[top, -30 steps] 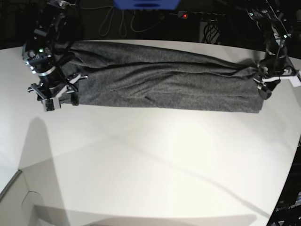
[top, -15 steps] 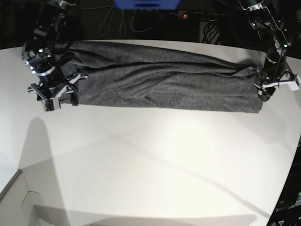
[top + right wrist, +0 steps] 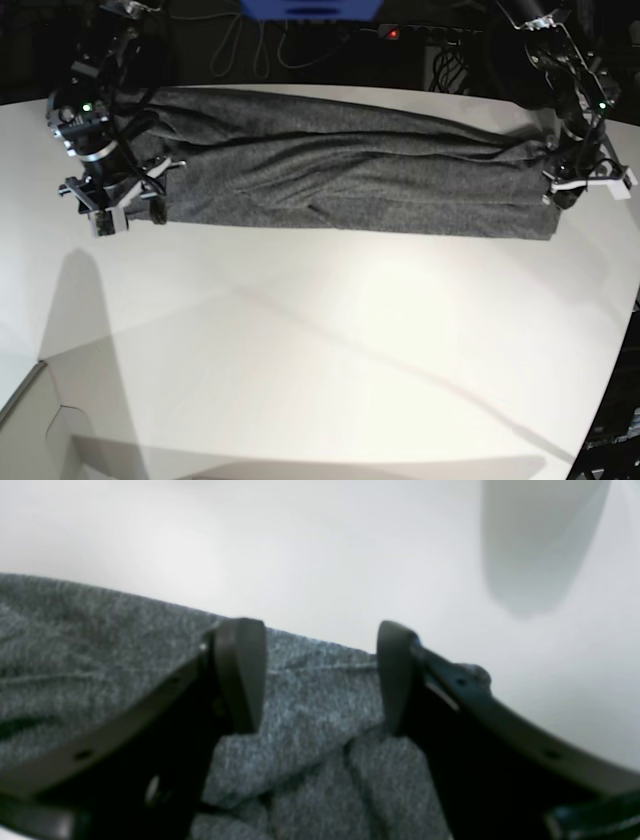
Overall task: Layout the t-shirt on the table in an organized manner, then fold the t-shirt properly
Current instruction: 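Grasp both ends of the grey strip with both grippers, then drag the held strip toward the robot with both grippers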
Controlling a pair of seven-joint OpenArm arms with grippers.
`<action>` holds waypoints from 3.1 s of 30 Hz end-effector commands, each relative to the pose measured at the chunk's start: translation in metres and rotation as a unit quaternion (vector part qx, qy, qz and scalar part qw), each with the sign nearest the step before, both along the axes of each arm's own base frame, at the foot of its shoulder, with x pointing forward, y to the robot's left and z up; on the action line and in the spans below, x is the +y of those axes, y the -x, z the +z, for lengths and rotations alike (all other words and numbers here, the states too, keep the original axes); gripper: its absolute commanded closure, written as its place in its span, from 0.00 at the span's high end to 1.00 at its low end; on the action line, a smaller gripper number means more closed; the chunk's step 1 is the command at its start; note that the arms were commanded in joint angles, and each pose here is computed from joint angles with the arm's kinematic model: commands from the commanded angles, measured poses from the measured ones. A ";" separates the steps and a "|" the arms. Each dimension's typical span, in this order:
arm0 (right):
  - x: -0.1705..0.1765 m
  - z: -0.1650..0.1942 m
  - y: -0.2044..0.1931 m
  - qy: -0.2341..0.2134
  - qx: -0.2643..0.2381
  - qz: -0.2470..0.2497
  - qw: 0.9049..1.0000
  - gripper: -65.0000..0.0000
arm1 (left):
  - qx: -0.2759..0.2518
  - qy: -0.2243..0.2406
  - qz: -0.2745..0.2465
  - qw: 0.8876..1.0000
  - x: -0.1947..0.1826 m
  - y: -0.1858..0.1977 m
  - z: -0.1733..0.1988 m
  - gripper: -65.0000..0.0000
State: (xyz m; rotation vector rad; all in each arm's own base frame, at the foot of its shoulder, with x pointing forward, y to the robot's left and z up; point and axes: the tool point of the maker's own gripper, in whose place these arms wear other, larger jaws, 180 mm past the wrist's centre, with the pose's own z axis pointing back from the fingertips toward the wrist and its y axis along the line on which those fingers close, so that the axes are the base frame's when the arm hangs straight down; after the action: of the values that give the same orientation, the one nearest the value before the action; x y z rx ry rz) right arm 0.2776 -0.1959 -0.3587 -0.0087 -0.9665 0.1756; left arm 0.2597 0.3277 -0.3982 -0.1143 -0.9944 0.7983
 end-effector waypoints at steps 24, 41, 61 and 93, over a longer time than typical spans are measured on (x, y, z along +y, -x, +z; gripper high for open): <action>0.001 0.013 -0.007 -0.003 -0.027 0.005 1.000 0.55 | -0.004 0.003 0.004 1.000 0.006 -0.005 -0.004 0.00; 0.001 0.014 -0.008 -0.003 -0.028 0.005 1.000 0.55 | -0.071 -0.031 -0.001 0.997 0.009 -0.035 0.050 0.00; 0.000 0.015 -0.009 -0.002 -0.030 0.004 1.000 0.55 | -0.045 -0.004 -0.010 0.999 -0.001 -0.038 0.023 0.49; -0.011 0.015 -0.003 0.002 -0.028 -0.014 1.000 0.55 | 0.018 -0.084 -0.104 0.991 0.009 -0.025 0.020 0.80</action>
State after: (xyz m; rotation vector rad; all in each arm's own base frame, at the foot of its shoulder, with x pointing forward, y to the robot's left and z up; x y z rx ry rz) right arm 0.2744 -0.2072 -0.3583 -0.0306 -0.9652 0.1457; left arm 0.2781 0.3296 -0.3924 -0.0686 -0.9440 0.5365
